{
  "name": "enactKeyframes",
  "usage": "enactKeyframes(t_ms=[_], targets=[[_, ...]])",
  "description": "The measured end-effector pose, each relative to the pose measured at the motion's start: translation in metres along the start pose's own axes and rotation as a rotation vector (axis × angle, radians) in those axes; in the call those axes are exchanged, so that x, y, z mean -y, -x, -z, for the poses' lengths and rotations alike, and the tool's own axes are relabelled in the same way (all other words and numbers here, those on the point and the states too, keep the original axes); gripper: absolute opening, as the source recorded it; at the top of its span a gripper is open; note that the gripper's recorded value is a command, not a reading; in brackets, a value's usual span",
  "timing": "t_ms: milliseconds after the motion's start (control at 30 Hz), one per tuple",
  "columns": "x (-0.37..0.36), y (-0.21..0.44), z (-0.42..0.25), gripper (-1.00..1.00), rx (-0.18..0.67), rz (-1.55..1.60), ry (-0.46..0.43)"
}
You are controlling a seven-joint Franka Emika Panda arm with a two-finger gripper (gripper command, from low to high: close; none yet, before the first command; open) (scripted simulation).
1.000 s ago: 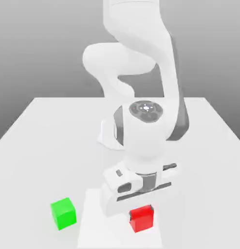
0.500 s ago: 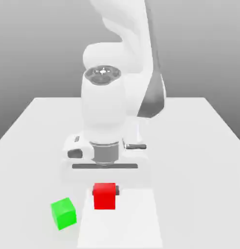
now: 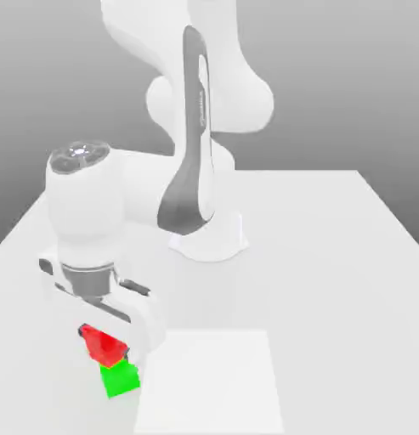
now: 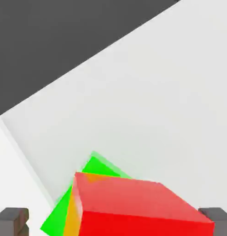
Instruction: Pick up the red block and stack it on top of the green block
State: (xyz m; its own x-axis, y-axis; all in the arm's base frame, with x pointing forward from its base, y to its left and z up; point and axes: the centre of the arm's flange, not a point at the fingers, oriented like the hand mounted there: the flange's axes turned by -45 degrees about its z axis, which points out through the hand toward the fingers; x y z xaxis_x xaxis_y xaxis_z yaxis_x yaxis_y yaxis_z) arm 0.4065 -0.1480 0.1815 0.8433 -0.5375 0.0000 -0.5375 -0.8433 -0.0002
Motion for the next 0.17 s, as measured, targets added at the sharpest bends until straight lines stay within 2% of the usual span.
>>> enactKeyframes(t_ms=[167], targets=[[0.0,-0.001,0.045,1.0,0.0,-0.001,0.0]])
